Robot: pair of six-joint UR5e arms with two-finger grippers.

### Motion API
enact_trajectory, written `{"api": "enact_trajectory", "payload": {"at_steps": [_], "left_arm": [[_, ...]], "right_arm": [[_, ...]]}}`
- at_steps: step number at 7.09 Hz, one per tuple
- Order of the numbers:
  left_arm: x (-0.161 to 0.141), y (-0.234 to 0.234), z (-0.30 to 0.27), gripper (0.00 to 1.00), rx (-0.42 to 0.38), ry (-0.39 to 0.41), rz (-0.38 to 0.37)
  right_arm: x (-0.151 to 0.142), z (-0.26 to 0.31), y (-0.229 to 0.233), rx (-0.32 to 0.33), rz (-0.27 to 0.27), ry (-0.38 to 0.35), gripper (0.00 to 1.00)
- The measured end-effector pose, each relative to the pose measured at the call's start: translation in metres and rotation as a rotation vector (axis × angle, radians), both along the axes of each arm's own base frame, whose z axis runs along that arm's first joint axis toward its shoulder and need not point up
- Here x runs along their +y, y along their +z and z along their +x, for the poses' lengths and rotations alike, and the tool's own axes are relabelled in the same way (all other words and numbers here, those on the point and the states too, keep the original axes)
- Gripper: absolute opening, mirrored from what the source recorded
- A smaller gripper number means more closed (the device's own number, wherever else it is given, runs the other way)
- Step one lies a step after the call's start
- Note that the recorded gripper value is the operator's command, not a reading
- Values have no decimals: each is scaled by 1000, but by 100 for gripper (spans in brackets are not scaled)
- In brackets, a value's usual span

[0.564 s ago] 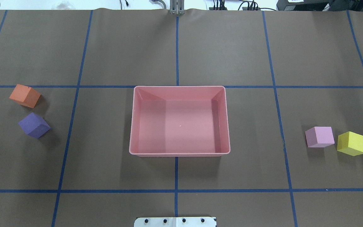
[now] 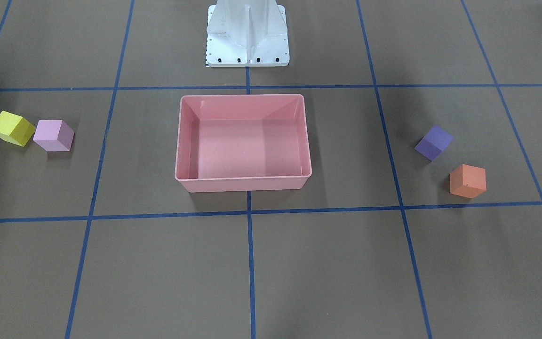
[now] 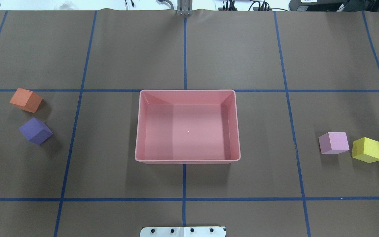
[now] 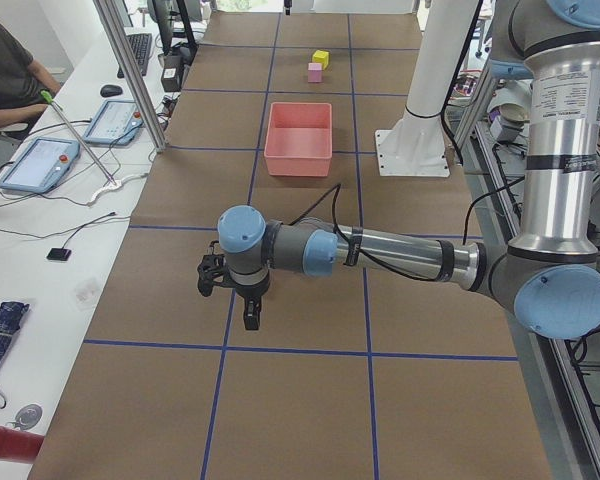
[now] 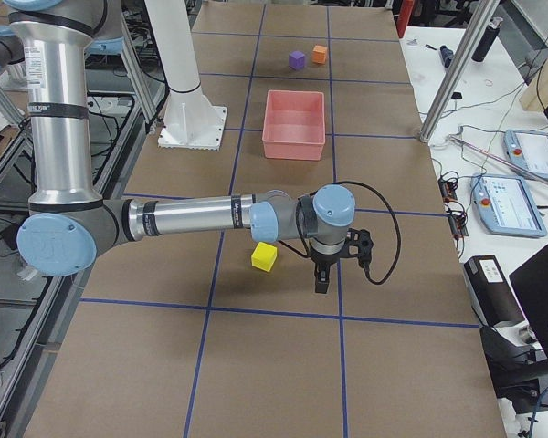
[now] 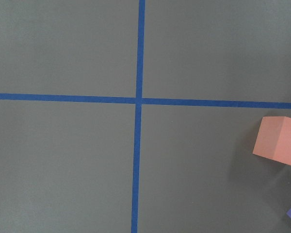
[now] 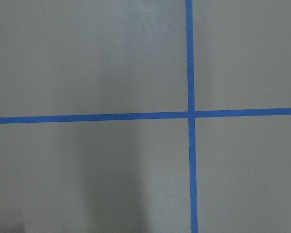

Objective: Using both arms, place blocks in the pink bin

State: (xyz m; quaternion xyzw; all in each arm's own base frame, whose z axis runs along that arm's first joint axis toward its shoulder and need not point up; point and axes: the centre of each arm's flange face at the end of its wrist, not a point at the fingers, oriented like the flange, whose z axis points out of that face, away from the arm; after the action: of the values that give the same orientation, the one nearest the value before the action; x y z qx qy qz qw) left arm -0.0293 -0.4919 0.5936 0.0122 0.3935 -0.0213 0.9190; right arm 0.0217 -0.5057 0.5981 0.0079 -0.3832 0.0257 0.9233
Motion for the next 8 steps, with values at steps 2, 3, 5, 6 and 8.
{"api": "enact_trajectory", "payload": {"at_steps": [2, 3, 5, 6, 8], "left_arm": [[1, 1, 1, 100, 5, -4, -7], [1, 2, 1, 100, 5, -6, -11], [1, 0, 1, 100, 6, -3, -5], [1, 0, 1, 100, 7, -1, 0], [2, -1, 3, 100, 37, 2, -1]], "right_arm": [[3, 1, 1, 12, 39, -47, 100], [5, 2, 4, 19, 52, -66, 100], [13, 2, 12, 21, 47, -78, 100], [17, 0, 15, 14, 39, -79, 100], [29, -6, 22, 4, 38, -94, 100]]}}
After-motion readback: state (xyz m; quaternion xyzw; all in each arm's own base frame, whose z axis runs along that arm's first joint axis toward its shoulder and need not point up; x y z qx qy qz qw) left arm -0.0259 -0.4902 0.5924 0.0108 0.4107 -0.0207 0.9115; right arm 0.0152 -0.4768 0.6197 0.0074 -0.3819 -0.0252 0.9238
